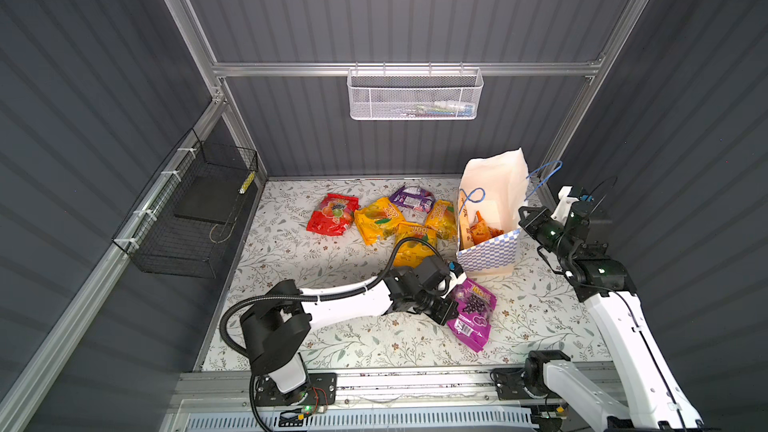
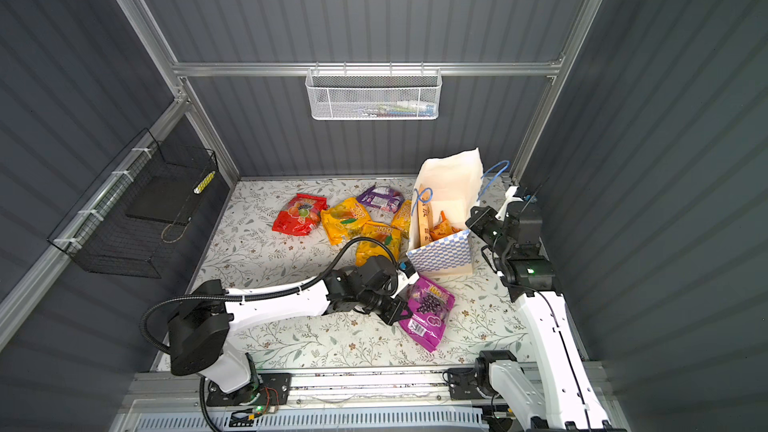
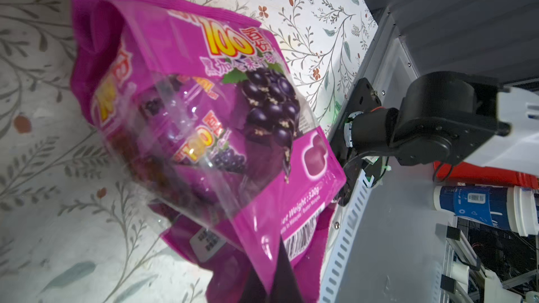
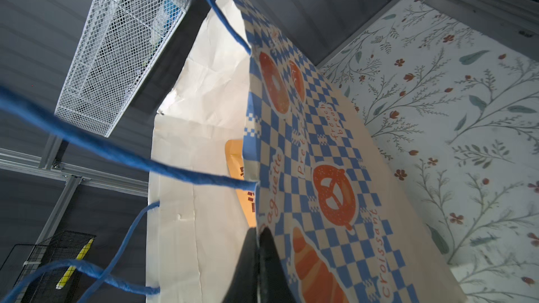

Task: Place the snacks into the paper bag
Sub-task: 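Lift the purple candy bag and carry it over the paper bag opening, then lower the purple candy bag into the paper bag and open the left gripper, then move the left gripper back toward the yellow LOT100 mango gummy bag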

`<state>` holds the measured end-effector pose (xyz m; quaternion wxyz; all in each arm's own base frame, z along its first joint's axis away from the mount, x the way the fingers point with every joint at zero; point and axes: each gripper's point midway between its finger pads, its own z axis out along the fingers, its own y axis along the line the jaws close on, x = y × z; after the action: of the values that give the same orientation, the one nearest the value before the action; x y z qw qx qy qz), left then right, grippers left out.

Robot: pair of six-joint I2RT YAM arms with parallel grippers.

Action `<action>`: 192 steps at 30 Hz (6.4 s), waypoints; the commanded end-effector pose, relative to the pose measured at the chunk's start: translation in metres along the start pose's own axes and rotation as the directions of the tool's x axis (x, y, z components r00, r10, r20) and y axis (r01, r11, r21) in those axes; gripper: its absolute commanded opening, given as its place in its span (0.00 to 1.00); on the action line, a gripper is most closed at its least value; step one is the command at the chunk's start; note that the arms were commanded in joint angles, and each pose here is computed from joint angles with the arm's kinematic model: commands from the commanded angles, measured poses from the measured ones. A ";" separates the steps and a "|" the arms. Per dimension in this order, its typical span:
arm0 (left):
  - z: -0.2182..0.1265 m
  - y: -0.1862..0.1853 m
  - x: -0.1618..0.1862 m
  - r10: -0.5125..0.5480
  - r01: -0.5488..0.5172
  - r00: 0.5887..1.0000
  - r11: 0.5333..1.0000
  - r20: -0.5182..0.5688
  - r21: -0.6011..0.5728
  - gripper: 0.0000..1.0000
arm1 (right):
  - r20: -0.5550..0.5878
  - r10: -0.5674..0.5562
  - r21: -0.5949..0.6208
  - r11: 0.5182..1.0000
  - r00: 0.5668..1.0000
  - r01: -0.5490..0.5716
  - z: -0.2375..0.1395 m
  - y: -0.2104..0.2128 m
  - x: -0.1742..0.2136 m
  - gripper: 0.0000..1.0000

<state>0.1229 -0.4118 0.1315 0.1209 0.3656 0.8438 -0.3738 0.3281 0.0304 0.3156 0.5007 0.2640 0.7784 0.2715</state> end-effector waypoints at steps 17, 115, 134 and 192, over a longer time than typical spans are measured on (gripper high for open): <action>-0.206 -0.054 -0.083 0.157 -0.056 0.902 0.966 0.403 -0.251 0.00 | 0.094 0.167 0.116 0.977 0.982 -0.177 -0.056 -0.027 0.005 0.00; -0.049 -0.108 -0.196 0.489 -0.442 0.866 0.847 0.104 -0.296 0.00 | -0.065 -0.009 0.049 0.999 0.998 0.012 -0.070 -0.056 0.077 0.00; -0.046 -0.120 -0.199 0.455 -0.401 0.876 0.872 0.161 -0.281 0.58 | 0.005 -0.017 0.112 0.994 1.000 0.016 -0.084 -0.070 0.071 0.00; -0.137 0.126 -0.069 -0.077 0.266 0.934 0.803 0.349 -0.533 1.00 | 0.079 -0.168 0.397 0.910 0.983 0.124 -0.087 -0.082 0.013 0.19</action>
<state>0.2649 -0.2828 0.1990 0.3461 0.1728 0.9118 -0.1378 0.2312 -0.0308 0.2762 0.4964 0.3138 0.8067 0.0658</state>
